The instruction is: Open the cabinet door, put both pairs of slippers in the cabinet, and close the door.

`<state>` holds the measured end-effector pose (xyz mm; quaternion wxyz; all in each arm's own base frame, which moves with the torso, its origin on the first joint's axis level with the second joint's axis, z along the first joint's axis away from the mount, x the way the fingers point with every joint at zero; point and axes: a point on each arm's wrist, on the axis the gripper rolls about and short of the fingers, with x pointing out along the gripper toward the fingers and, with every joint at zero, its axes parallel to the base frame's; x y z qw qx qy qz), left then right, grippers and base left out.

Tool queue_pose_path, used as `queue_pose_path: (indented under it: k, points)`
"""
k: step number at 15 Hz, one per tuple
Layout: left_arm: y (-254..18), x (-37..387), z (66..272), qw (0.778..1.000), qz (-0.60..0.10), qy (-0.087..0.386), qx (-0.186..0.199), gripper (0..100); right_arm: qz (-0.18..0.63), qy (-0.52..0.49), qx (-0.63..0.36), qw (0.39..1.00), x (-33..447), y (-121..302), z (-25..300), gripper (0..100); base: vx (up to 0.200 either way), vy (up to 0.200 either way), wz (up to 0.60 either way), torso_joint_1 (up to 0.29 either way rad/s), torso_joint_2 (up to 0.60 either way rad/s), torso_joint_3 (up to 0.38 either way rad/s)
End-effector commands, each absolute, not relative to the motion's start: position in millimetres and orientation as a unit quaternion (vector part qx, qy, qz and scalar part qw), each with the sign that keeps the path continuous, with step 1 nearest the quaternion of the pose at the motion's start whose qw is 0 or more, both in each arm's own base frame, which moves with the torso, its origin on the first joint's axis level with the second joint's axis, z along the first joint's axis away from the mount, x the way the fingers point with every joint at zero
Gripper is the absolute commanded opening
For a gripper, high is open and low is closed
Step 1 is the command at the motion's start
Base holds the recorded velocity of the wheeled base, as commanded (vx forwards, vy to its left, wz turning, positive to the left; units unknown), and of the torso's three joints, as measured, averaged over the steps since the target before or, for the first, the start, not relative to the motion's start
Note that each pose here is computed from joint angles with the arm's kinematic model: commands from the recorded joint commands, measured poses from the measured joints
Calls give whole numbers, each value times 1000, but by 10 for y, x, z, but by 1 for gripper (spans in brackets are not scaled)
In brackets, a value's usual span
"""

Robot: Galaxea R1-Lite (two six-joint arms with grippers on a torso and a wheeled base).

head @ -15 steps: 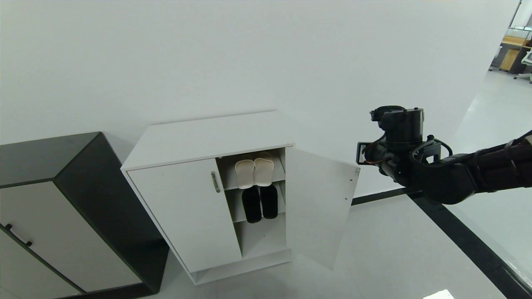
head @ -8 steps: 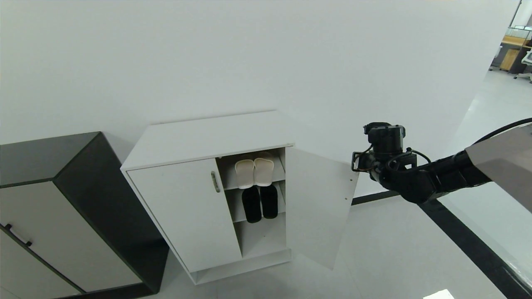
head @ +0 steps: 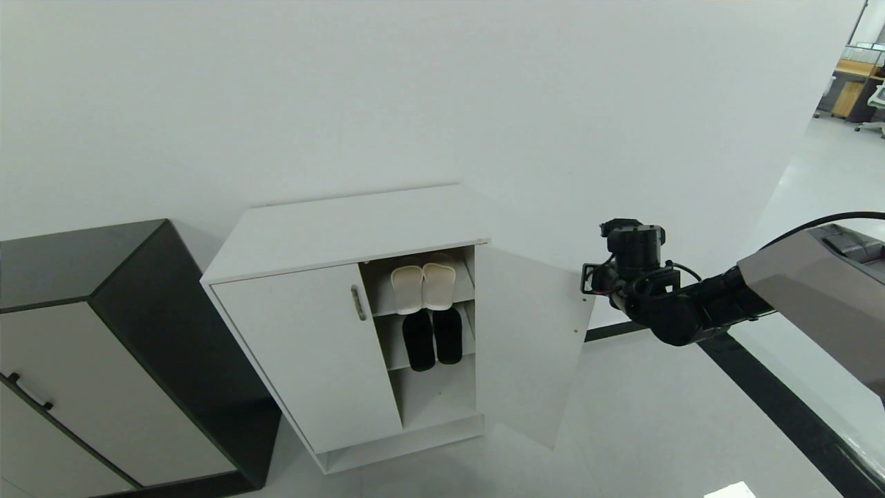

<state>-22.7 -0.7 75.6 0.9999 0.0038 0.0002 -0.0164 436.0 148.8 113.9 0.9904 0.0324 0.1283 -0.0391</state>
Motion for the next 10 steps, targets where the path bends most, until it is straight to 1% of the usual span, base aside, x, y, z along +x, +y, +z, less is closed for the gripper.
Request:
queue_pose_path:
  k: [1, 10]
  points:
    - [-6, -226, 757, 1000, -17, 1, 4, 0, -43, 133, 31, 990, 4387, 1468, 1080, 0, 0, 0, 0, 0, 0, 0]
    - [-6, -226, 757, 1000, -17, 1, 4, 0, -39, 167, 16, 985, 4289, 1499, 1034, 0, 0, 0, 0, 0, 0, 0]
